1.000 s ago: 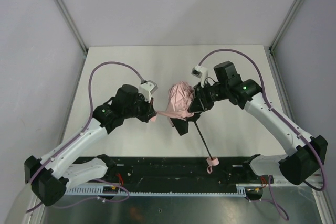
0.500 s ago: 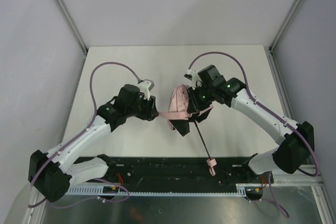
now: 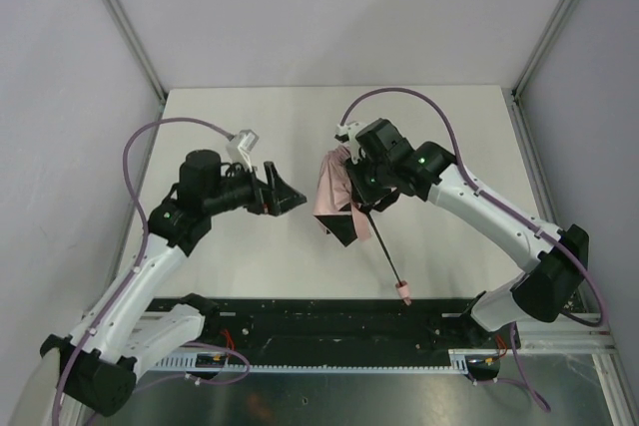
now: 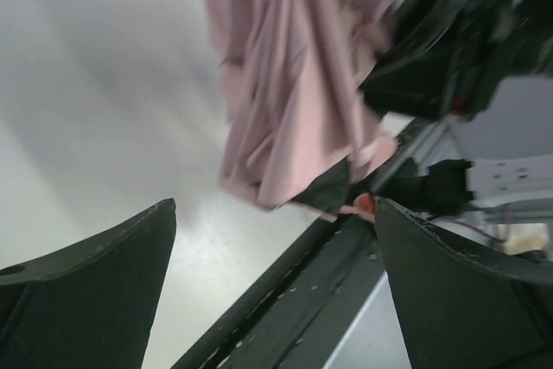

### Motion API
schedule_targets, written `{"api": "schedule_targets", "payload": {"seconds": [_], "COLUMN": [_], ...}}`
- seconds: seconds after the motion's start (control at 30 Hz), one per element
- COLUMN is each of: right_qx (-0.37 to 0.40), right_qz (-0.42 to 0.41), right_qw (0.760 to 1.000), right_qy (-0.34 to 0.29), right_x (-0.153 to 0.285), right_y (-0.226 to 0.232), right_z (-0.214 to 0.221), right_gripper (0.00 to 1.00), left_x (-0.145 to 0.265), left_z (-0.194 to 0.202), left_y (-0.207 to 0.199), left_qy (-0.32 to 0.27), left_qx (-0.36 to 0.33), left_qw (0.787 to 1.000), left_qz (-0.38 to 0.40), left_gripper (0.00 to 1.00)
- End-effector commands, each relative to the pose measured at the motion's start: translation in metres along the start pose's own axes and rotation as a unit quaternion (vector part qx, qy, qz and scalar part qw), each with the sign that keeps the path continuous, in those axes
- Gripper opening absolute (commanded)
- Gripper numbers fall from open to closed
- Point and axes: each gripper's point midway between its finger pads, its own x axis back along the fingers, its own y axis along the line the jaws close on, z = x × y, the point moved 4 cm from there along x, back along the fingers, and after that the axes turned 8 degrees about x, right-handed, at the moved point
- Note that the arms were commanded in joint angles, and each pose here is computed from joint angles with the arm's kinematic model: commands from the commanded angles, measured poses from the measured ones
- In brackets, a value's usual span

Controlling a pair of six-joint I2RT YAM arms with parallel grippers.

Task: Put away the umbrella

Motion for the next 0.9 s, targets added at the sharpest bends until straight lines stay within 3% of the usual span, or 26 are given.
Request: {"api": "schedule_targets", "payload": {"seconds": [0.0,0.3,0.67,0.87], "right_qx": [0.033,0.067,0.071,0.072], "right_qz": [-0.017,-0.042,-0.049,-0.05], "right_qw": [0.999,0.996,0.995,0.994], "right_qy": [-0.031,-0.031,-0.052,-0.064], "right_x": [0.018,0.026,0.035,0.043], "right_y": [0.008,0.027,0.039,0.042], "right_z": [-0.021,-0.022,-0.035,-0.038], "right_gripper": [0.0,0.0,0.0,0.0], "left_x": [-0.001,-0.027,-0.055,-0.06], "left_z": [-0.038,-0.063,-0.05,-0.047], "left_y": [-0.051,-0.071,-0.047,-0.044], "left_qy": [-0.02,-0.034,-0.078,-0.095], "left_qx": [0.025,0.157,0.276,0.275], "left_qw": [0.993,0.97,0.953,0.953], "left_qz": [0.114,0.185,0.101,0.084], "left_gripper": [0.99,0.99,0.99,0.99]}}
